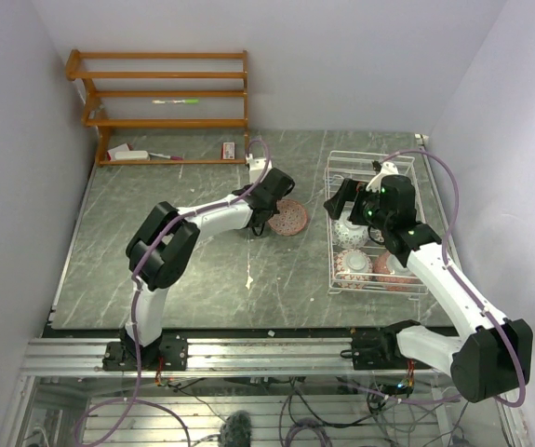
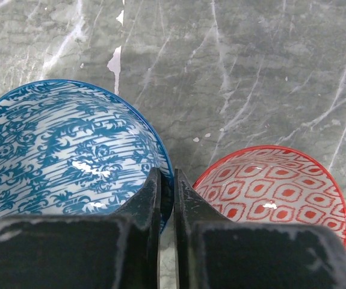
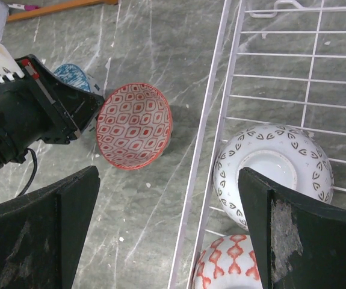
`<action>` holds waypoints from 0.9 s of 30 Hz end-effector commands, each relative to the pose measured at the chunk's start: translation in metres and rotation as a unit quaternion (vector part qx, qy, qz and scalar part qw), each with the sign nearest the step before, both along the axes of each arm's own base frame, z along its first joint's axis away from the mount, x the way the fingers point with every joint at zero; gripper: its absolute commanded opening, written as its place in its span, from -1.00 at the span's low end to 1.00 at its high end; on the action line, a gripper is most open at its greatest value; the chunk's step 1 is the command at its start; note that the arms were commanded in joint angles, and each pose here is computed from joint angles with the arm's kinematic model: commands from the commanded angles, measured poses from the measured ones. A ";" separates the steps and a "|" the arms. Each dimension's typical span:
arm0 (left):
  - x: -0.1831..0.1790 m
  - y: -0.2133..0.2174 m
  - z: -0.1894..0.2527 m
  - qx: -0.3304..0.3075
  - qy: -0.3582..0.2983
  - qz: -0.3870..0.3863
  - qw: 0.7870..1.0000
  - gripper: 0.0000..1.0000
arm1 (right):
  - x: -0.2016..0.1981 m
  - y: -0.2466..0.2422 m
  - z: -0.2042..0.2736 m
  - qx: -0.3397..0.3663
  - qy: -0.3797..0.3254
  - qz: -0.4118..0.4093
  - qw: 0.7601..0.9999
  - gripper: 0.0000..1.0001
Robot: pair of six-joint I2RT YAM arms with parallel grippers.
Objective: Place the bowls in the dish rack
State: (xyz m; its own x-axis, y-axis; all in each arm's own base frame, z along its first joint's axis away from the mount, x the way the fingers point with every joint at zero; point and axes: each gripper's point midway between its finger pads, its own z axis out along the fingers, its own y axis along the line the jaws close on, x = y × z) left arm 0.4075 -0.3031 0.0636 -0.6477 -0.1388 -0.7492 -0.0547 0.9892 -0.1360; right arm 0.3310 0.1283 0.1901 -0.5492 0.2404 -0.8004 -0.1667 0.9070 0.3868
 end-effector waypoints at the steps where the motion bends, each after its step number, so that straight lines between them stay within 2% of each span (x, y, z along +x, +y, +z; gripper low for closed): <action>1: -0.014 -0.020 -0.023 -0.014 0.036 -0.021 0.999 -0.64 | -0.002 -0.005 -0.002 -0.007 0.000 -0.005 1.000 0.99; 7: -0.008 -0.020 -0.012 -0.010 0.025 -0.022 0.999 -0.31 | -0.003 -0.003 -0.003 -0.008 0.003 0.003 1.000 0.99; 13: 0.002 -0.021 0.000 0.004 0.010 -0.021 1.000 -0.15 | -0.003 -0.003 0.001 -0.008 -0.002 0.005 1.000 0.99; 17: 0.004 -0.022 0.011 0.002 0.001 -0.020 1.000 0.04 | -0.003 -0.001 0.004 -0.005 -0.005 0.012 1.000 0.99; 21: 0.004 -0.014 0.031 0.004 -0.018 -0.012 1.000 0.24 | -0.004 -0.001 0.007 -0.009 -0.009 0.017 1.000 0.99; 27: -0.002 0.011 0.082 0.015 -0.057 0.010 0.998 0.34 | -0.008 0.008 0.022 0.000 -0.025 0.041 0.999 0.99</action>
